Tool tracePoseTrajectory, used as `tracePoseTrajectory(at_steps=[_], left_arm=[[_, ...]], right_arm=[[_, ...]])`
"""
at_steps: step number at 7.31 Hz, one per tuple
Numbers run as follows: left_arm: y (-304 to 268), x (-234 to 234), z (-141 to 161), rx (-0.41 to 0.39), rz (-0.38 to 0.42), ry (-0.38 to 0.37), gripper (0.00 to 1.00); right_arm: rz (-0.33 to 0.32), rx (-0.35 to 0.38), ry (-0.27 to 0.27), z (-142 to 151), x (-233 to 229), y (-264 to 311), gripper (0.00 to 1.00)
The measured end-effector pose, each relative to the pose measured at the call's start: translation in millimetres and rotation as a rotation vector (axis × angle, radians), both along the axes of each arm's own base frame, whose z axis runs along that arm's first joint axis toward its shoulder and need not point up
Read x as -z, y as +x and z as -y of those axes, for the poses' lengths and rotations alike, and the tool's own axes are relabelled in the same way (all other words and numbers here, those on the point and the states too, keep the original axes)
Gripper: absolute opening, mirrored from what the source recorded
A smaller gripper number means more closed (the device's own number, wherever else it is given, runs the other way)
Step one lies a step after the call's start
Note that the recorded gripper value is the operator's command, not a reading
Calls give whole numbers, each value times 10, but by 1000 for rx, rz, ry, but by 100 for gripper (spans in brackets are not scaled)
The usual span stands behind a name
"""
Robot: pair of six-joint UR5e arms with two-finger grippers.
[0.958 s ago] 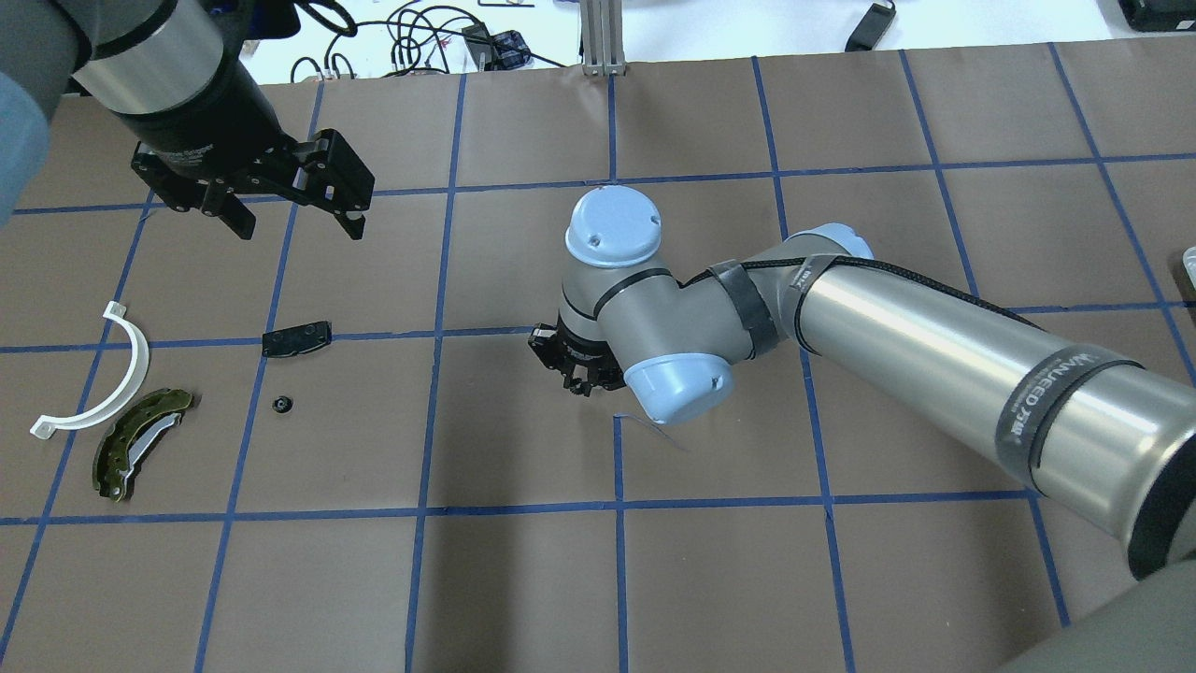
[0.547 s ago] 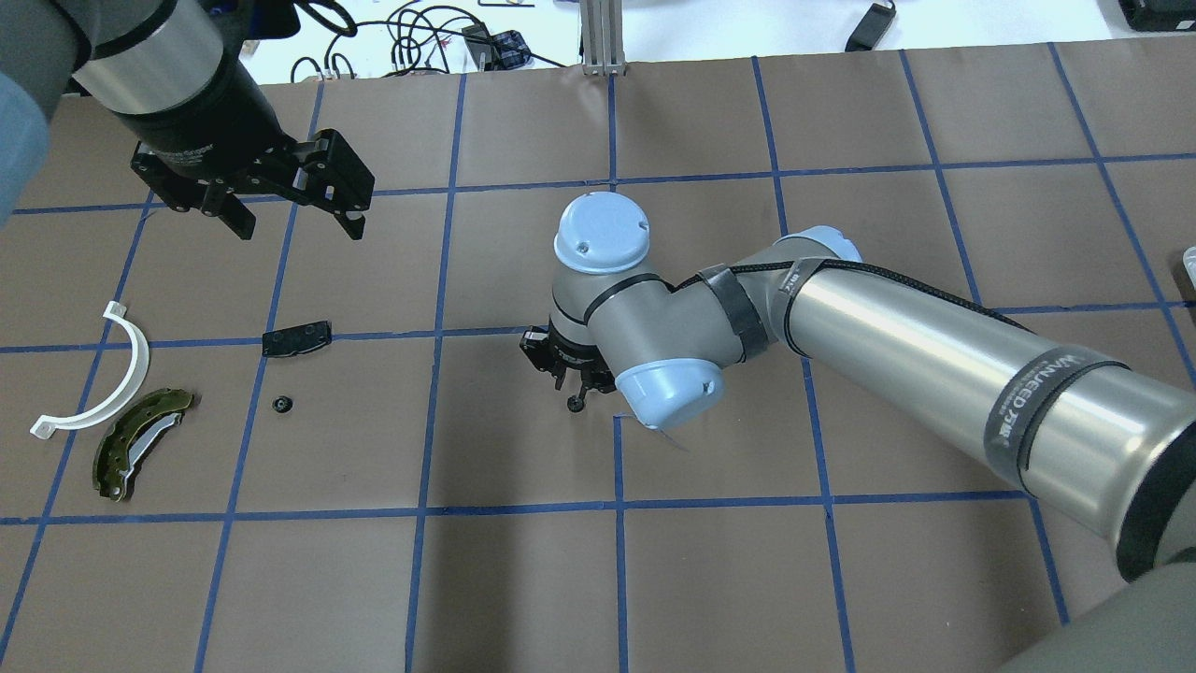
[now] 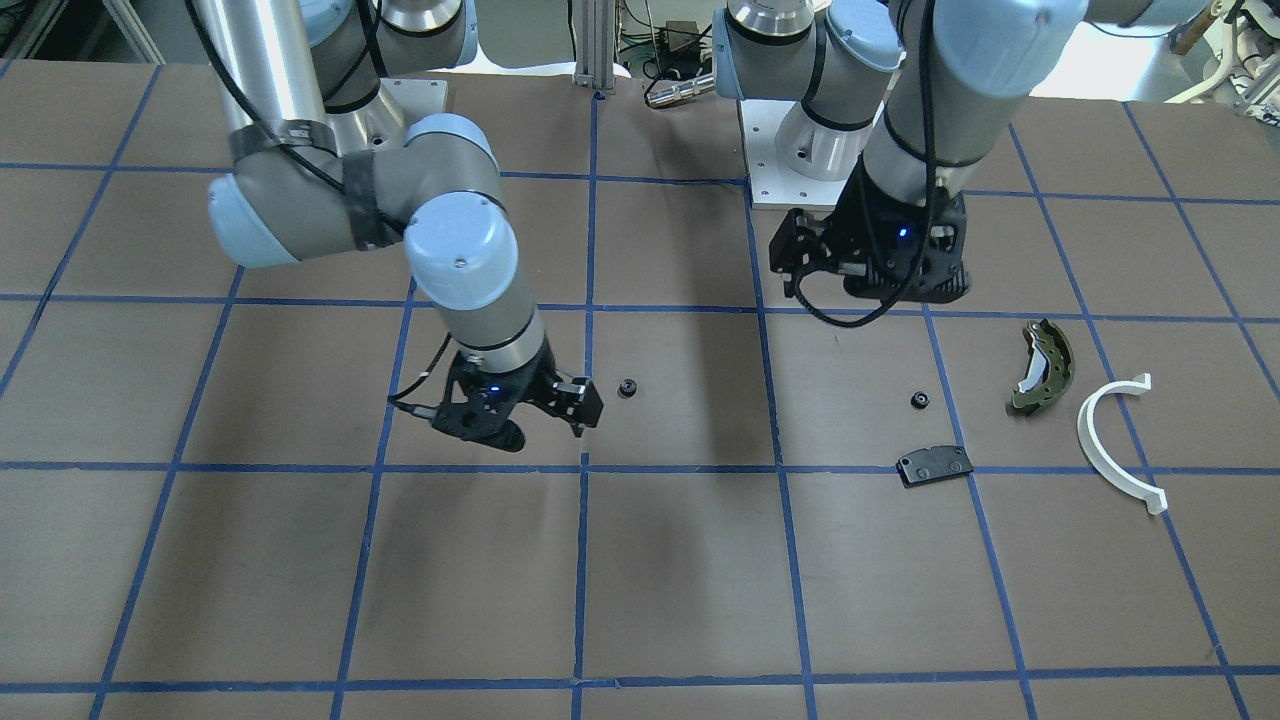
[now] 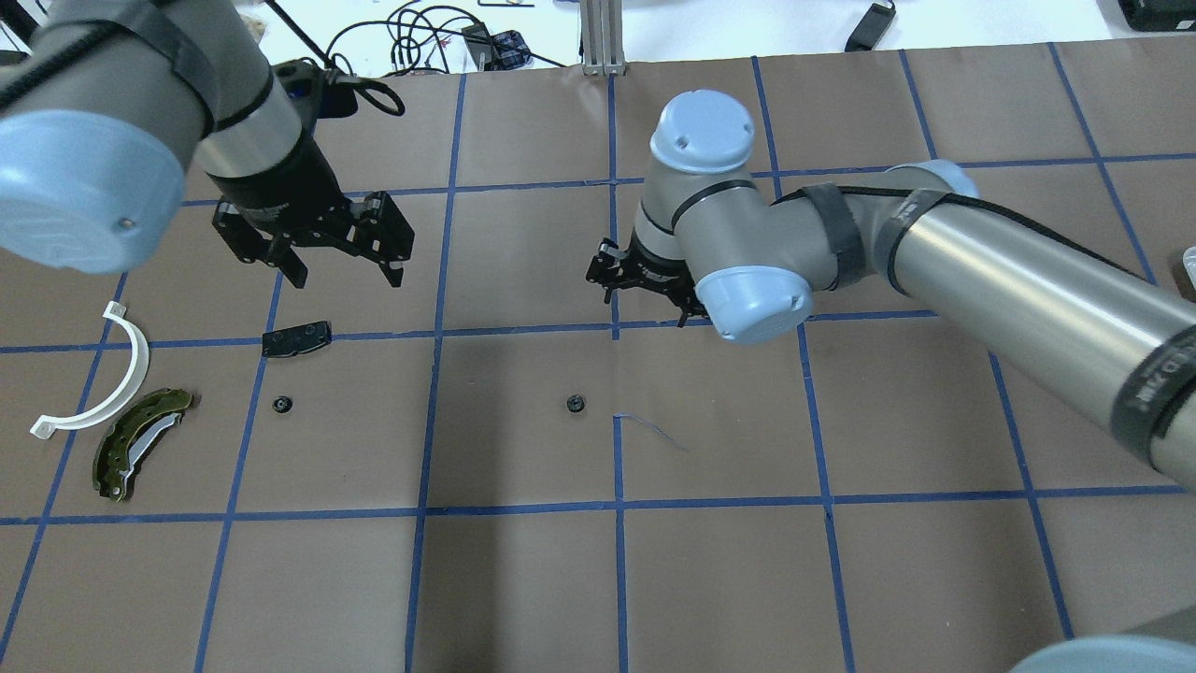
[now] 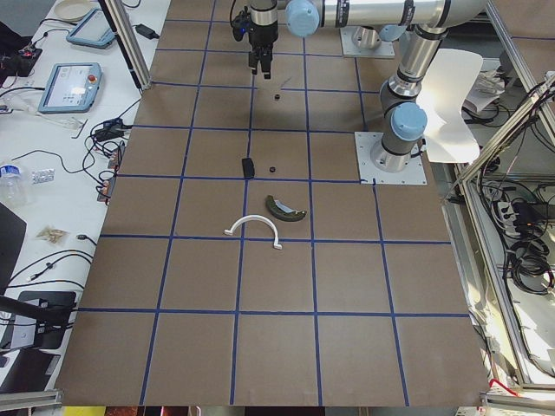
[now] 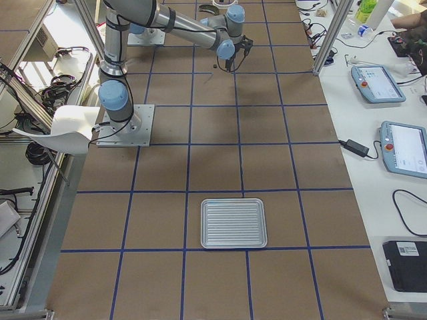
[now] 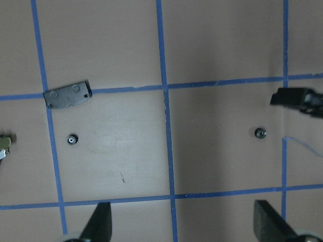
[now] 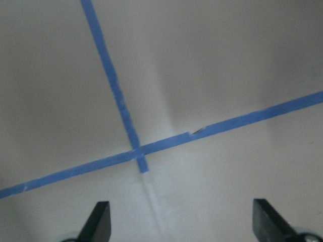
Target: Place bearing gear from tray to pile
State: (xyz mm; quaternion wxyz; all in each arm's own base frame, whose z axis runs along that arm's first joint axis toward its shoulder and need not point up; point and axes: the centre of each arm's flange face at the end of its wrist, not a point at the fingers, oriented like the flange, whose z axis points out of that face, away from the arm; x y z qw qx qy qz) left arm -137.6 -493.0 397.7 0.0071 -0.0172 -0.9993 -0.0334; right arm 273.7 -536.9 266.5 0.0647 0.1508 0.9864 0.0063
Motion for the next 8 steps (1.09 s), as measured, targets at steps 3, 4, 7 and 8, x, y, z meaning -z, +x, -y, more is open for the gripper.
tracePoseTrajectory(at_steps=[3, 4, 7, 8], left_arm=[[-435, 1241, -173, -48, -1, -64, 100], [-723, 1438, -244, -65, -2, -77, 100], [-1455, 1893, -399, -92, -18, -123, 100], [-1551, 2018, -433, -91, -13, -118, 100]], right_arm=[[-57, -91, 83, -62, -661, -1303, 100], [-69, -108, 112, -220, -911, -1558, 100], [-143, -115, 109, -802, -1666, -1771, 100], [-149, -113, 109, -870, -1738, -1771, 100]])
